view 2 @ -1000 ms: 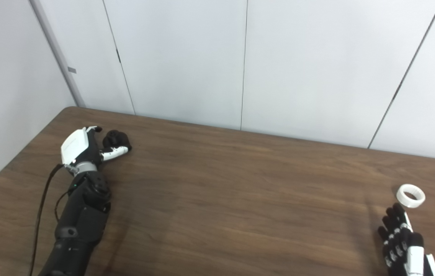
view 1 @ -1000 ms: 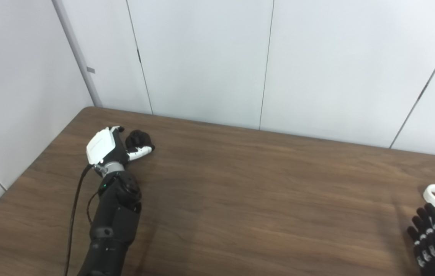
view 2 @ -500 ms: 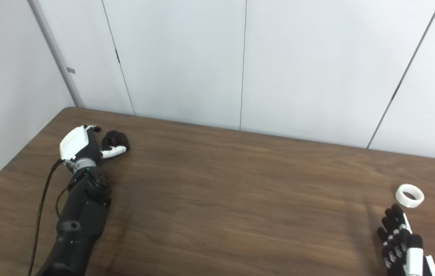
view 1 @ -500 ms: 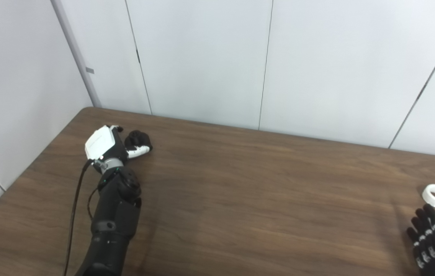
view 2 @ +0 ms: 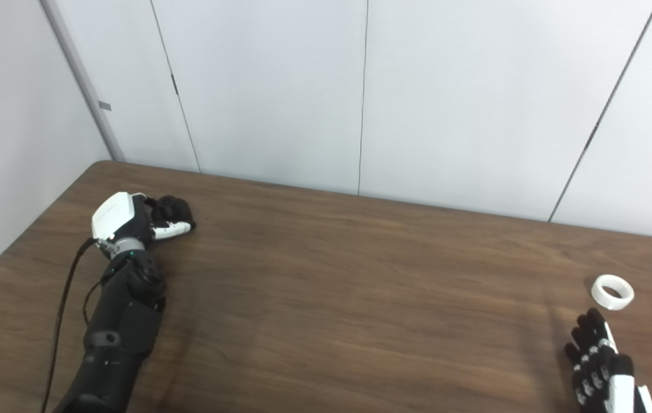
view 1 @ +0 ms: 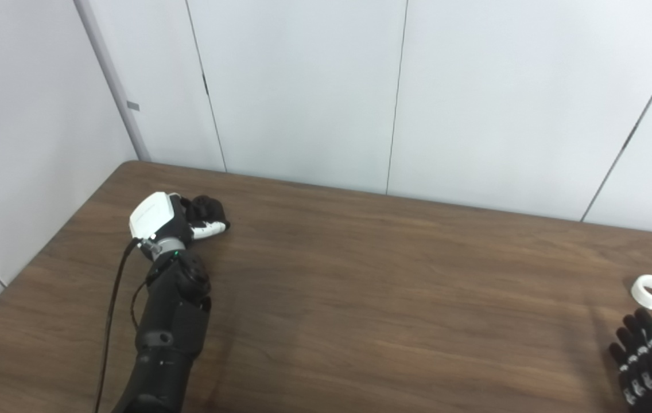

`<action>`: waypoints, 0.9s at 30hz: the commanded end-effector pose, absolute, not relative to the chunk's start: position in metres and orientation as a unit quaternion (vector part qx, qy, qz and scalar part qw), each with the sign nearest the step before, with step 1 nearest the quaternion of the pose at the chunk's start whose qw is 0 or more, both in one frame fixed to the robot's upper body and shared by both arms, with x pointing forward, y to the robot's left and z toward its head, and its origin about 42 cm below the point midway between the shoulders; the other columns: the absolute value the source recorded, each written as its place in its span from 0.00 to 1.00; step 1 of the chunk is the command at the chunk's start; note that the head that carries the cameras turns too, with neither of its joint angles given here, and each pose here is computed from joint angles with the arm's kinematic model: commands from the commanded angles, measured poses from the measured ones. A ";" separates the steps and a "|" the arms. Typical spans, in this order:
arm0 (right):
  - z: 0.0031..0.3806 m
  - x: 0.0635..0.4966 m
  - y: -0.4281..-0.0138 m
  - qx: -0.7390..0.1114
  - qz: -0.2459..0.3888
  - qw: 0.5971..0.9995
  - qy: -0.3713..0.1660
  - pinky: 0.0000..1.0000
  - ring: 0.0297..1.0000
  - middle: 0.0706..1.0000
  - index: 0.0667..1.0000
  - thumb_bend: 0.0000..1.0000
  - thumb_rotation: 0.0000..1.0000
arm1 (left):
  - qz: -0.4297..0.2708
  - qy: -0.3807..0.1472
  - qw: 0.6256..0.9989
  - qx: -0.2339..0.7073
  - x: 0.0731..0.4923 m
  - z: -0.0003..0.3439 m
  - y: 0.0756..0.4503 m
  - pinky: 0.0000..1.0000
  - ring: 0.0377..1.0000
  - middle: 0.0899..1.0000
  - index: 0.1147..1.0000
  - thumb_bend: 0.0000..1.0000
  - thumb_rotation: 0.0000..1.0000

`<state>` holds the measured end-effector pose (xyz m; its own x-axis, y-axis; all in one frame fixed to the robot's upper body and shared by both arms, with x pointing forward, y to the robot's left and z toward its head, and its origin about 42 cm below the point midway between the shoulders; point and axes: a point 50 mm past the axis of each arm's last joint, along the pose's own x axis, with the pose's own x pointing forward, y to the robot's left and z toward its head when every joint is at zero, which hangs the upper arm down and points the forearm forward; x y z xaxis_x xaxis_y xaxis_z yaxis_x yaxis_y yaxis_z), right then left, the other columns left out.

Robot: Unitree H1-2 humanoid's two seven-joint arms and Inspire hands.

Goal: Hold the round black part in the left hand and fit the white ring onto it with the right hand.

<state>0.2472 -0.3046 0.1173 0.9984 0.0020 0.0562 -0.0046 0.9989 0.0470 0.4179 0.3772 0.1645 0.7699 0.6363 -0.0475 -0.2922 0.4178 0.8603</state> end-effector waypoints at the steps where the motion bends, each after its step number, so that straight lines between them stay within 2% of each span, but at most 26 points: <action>1: 0.114 0.242 -0.305 0.026 -0.003 1.000 -0.015 1.00 1.00 0.99 0.98 0.63 1.00 | 0.303 0.156 0.812 0.474 0.431 0.193 0.379 1.00 0.97 0.88 0.67 0.88 0.36; 16: 0.115 0.241 -0.303 0.025 -0.005 1.000 -0.011 1.00 1.00 0.99 0.98 0.64 1.00 | 0.306 0.160 0.810 0.474 0.430 0.192 0.381 0.99 0.95 0.87 0.67 0.86 0.32; 24: 0.114 0.240 -0.302 0.023 -0.002 1.000 -0.009 1.00 1.00 0.99 0.98 0.64 1.00 | 0.312 0.145 0.817 0.462 0.429 0.193 0.382 0.96 0.93 0.84 0.63 0.83 0.24; 27: 0.114 0.239 -0.302 0.027 -0.001 1.000 -0.010 1.00 1.00 0.99 0.99 0.62 1.00 | 0.308 0.141 0.820 0.461 0.430 0.193 0.382 0.95 0.91 0.82 0.58 0.78 0.20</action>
<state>0.2455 -0.3034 0.1180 0.9988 -0.0002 0.0496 -0.0022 0.9988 0.0481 0.4195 0.3749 0.1640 0.7776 0.6272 -0.0439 -0.3002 0.4317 0.8506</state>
